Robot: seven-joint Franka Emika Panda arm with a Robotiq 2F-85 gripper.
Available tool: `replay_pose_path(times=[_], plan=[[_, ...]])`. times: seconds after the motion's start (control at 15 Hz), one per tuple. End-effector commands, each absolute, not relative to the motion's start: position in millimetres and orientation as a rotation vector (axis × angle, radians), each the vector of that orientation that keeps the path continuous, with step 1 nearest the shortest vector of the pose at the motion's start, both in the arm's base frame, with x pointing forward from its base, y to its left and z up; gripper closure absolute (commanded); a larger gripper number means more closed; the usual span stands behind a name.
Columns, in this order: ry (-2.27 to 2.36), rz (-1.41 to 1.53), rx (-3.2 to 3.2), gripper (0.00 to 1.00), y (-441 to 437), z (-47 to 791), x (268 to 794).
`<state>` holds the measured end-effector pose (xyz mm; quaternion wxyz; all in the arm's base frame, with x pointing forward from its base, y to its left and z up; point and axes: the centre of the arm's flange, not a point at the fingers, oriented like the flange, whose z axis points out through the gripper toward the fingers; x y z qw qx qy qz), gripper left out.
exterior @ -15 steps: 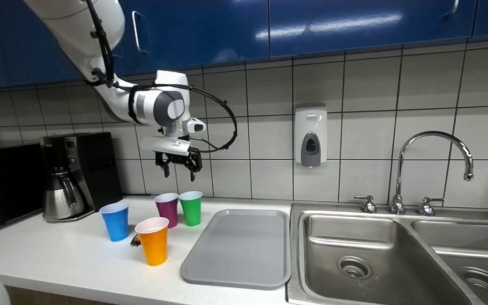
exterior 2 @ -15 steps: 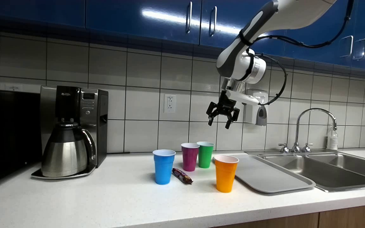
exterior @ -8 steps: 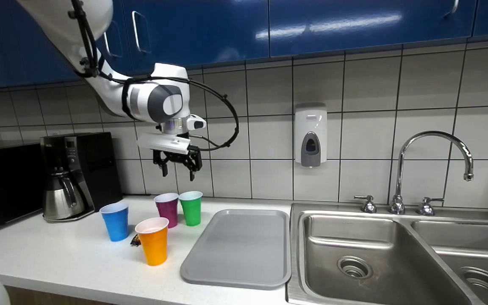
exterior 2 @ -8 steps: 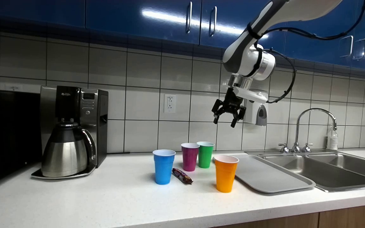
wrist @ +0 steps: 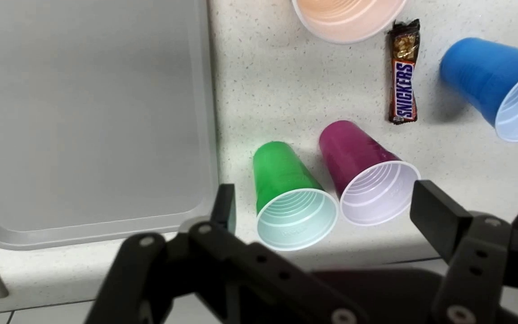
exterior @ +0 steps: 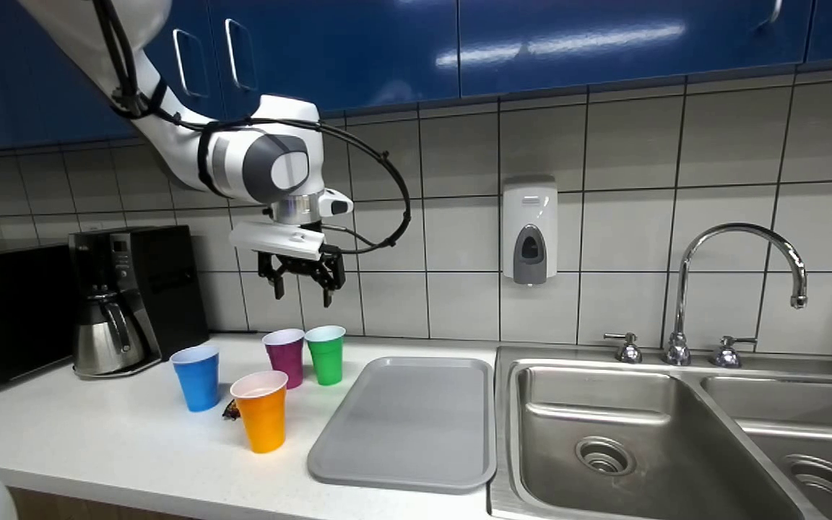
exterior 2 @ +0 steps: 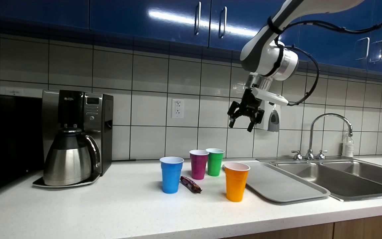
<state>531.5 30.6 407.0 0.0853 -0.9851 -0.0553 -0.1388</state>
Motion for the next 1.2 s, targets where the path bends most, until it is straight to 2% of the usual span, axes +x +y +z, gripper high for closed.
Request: replay_pose_path(times=[0.0,0.8,0.87,1.13], plan=[[-0.199,-0.428,-2.916,0.0,23,418,508],[-0.205,-0.412,-2.927,0.0,31,431,473],[-0.192,-0.427,-2.932,0.0,32,422,490],[-0.197,-0.423,-2.931,0.0,33,424,484]])
